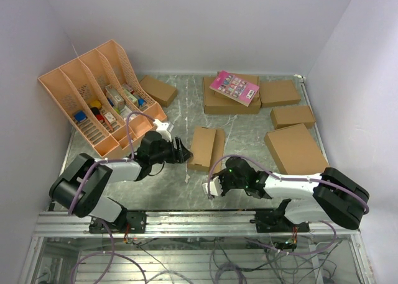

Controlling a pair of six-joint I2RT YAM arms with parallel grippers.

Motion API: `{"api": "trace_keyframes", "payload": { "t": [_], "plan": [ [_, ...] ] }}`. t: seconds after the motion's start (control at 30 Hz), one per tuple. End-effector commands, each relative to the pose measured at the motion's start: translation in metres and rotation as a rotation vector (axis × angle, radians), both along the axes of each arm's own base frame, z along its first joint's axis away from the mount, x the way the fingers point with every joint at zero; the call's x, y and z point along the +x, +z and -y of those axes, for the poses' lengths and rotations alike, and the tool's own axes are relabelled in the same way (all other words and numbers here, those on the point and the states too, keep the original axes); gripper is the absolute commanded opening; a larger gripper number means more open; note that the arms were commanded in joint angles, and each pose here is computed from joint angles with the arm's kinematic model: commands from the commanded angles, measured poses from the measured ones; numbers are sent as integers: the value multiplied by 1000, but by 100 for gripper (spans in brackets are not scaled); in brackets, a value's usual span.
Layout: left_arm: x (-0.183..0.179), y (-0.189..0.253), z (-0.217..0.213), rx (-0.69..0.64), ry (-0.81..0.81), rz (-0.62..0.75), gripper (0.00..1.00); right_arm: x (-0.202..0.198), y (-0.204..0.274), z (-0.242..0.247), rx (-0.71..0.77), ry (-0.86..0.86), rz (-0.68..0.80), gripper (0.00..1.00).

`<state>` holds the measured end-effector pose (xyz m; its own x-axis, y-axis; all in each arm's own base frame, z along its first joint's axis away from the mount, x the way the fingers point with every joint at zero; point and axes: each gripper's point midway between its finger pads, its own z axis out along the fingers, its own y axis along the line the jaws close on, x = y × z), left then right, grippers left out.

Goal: Fold the paper box

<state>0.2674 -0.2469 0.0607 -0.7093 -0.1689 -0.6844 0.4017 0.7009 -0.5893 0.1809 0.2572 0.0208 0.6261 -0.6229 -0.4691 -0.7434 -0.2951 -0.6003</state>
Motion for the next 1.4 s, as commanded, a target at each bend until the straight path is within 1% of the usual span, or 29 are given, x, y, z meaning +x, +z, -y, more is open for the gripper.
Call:
{"api": "trace_keyframes", "payload": {
  "t": [0.0, 0.1, 0.3, 0.43, 0.7, 0.97, 1.17, 1.37],
  "plan": [
    [2, 1, 7, -29, -38, 34, 73, 2, 7, -4, 25, -38, -23, 14],
    [3, -3, 7, -22, -39, 29, 72, 3, 10, -5, 35, -69, -52, 9],
    [3, -18, 0, 40, -24, 1, 72, 7, 19, -6, 68, -126, -107, 5],
    [3, -26, -4, 68, -14, -16, 70, 12, 24, -6, 83, -163, -147, 3],
    [5, -29, -3, 75, -14, -25, 69, 19, 26, -1, 115, -244, -240, 0],
    [5, -33, -4, 87, -10, -33, 69, 40, 31, 8, 196, -383, -366, 0],
    [5, -36, -4, 90, -11, -41, 69, 35, 31, 3, 188, -351, -410, 0],
    [4, -38, -4, 96, -16, -46, 69, 41, 29, 4, 185, -396, -457, 0]
  ]
}}
